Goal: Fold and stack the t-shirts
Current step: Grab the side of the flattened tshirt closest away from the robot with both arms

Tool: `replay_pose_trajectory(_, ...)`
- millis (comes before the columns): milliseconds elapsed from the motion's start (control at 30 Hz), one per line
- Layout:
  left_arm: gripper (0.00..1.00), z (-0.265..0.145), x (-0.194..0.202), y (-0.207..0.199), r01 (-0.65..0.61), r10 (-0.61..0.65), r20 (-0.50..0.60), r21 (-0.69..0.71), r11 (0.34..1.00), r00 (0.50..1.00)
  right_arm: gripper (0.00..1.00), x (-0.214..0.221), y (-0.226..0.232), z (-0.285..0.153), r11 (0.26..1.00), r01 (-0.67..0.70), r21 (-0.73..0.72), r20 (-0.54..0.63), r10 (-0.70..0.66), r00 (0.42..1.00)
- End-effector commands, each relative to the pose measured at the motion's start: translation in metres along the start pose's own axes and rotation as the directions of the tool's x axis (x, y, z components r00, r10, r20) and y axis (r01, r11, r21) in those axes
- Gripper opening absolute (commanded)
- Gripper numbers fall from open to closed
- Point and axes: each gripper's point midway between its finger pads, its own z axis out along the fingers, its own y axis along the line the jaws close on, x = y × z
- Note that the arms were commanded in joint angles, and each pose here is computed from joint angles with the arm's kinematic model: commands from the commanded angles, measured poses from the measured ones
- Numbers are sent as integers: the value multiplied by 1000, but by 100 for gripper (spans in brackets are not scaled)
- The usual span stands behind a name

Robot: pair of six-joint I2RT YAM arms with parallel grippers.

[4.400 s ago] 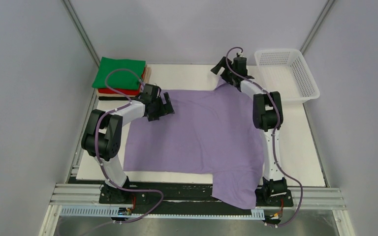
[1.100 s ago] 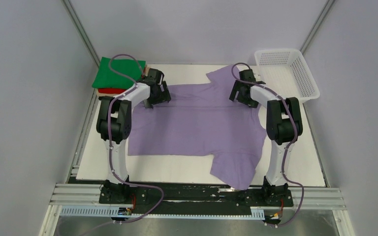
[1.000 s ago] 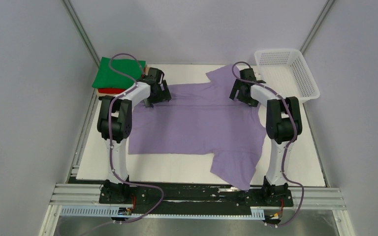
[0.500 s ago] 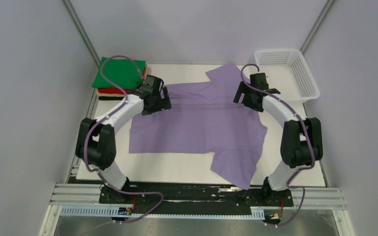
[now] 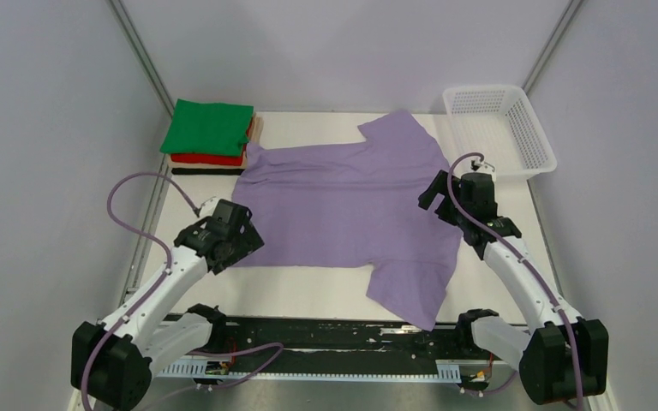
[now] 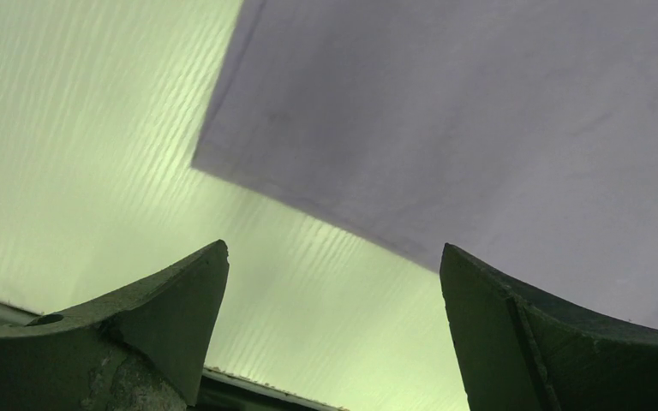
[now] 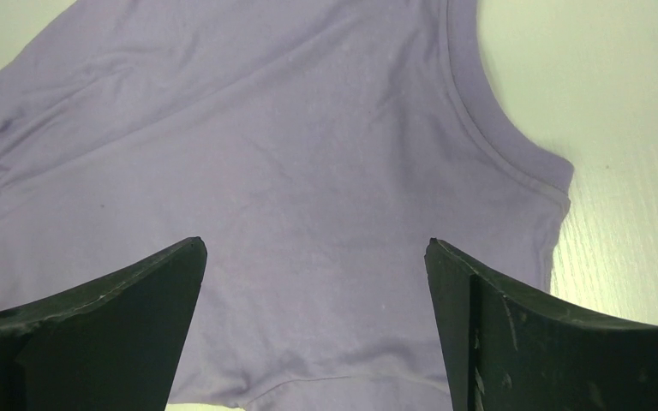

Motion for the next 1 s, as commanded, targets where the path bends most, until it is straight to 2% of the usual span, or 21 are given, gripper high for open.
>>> replay_pose_trajectory(0, 100, 6, 5, 24, 185, -181, 52, -77, 980, 982, 100, -15, 11, -5, 998, -26, -52, 70, 30, 997)
replay_pose_trajectory(167, 99, 27, 13, 29, 252, -252, 12, -113, 961, 968, 100, -9, 12, 0, 998, -19, -58, 39, 21, 999)
replay_pose_trajectory(333, 88, 51, 18, 26, 280, -287, -32, -141, 950, 957, 100, -8, 9, 0, 999, -16, -48, 40, 18, 999)
replay_pose_trajectory(500, 72, 65, 18, 25, 312, -321, -26, -168, 935, 947, 100, -10, 5, 1, 1000, -16, -25, 51, 17, 999)
replay_pose_trajectory(967, 58, 83, 7, 54, 392, -385, 78, -268, 880, 919, 100, -8, 0, 5, 1000, -14, 1, 45, 14, 999)
